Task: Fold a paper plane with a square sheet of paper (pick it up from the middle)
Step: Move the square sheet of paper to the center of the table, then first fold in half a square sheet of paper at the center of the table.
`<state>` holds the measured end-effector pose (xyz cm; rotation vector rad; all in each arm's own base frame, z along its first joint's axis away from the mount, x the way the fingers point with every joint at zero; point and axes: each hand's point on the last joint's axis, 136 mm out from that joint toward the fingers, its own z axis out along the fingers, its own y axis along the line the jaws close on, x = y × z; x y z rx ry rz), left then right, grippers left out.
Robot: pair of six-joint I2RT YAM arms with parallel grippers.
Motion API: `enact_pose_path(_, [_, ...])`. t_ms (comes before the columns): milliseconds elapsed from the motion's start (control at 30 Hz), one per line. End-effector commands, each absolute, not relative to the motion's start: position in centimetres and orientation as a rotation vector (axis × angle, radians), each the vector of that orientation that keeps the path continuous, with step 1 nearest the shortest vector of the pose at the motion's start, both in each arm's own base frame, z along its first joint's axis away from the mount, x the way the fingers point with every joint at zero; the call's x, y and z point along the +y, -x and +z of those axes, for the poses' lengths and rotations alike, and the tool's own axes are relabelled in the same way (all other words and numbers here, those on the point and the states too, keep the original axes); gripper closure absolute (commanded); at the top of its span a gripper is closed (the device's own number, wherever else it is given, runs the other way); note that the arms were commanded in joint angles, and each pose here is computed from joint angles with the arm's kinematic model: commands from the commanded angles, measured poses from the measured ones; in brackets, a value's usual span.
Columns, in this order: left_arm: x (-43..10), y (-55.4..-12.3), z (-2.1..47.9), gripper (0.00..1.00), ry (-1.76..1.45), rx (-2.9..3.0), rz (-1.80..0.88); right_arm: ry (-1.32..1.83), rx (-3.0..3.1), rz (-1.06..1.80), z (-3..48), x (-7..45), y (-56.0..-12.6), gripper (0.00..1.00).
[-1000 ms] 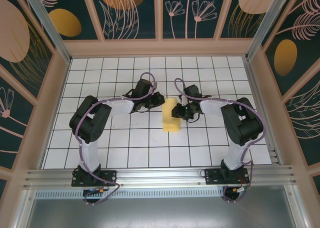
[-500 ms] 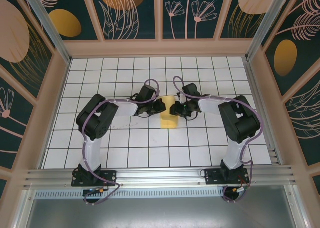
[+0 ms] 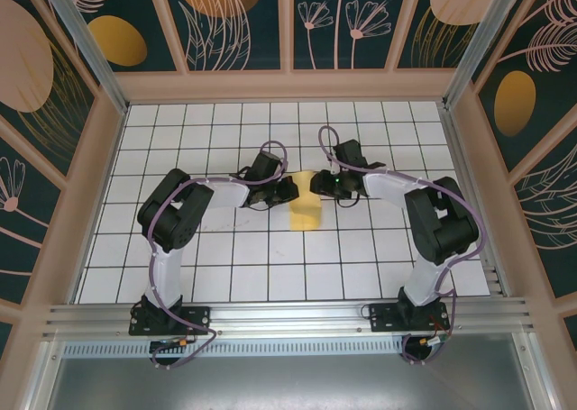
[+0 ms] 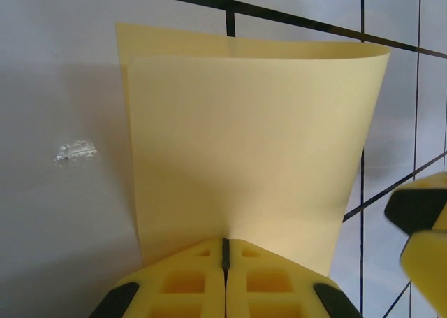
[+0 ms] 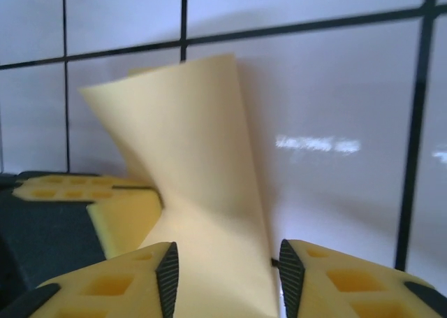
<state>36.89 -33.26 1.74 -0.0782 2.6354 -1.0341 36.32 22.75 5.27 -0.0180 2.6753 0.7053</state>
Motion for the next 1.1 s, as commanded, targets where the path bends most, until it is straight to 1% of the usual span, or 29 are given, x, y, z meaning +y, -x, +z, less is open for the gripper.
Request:
enact_pose_path(0, [-33.1, -37.1, 1.5, 0.91, 0.065, 2.656, -0.99, 0.032, 2.697, 0.559, 4.4, 22.1, -37.3, 0.52])
enact_pose_path(133, [-33.7, -37.7, 4.0, 0.88, 0.059, 2.6, -1.037, 0.062, 2.714, 0.542, 3.7, 22.6, -38.0, 0.52])
enact_pose_path(333, [-32.5, -38.5, 5.7, 0.83, 0.126, 2.54, -0.973, 0.081, 2.731, 0.555, 3.1, 23.2, -38.3, 0.54])
enact_pose_path(433, [-31.3, -38.6, 6.2, 0.78, 0.174, 2.511, -0.923, 0.075, 2.728, 0.56, 3.1, 23.1, -38.2, 0.56])
enact_pose_path(567, [-30.8, -38.3, 6.3, 0.69, 0.205, 2.502, -0.916, 0.062, 2.719, 0.585, 3.0, 23.3, -38.0, 0.57])
enact_pose_path(733, [-31.3, -37.4, 5.8, 0.58, 0.239, 2.513, -1.013, 0.034, 2.696, 0.626, 3.5, 23.4, -37.9, 0.56])
enact_pose_path(833, [-32.1, -37.0, 6.0, 0.54, 0.242, 2.504, -1.097, 0.026, 2.695, 0.636, 3.6, 23.4, -37.8, 0.56])
enact_pose_path(933, [-32.2, -36.9, 6.0, 0.49, 0.245, 2.504, -1.104, 0.021, 2.695, 0.643, 3.5, 23.4, -37.8, 0.56])
enact_pose_path(1000, [-32.2, -36.9, 5.8, 0.48, 0.246, 2.509, -1.108, 0.02, 2.694, 0.646, 3.6, 23.4, -37.8, 0.56])
enact_pose_path(1067, [-32.7, -36.6, 5.9, 0.51, 0.241, 2.508, -1.158, 0.013, 2.692, 0.653, 3.7, 23.3, -37.7, 0.56])
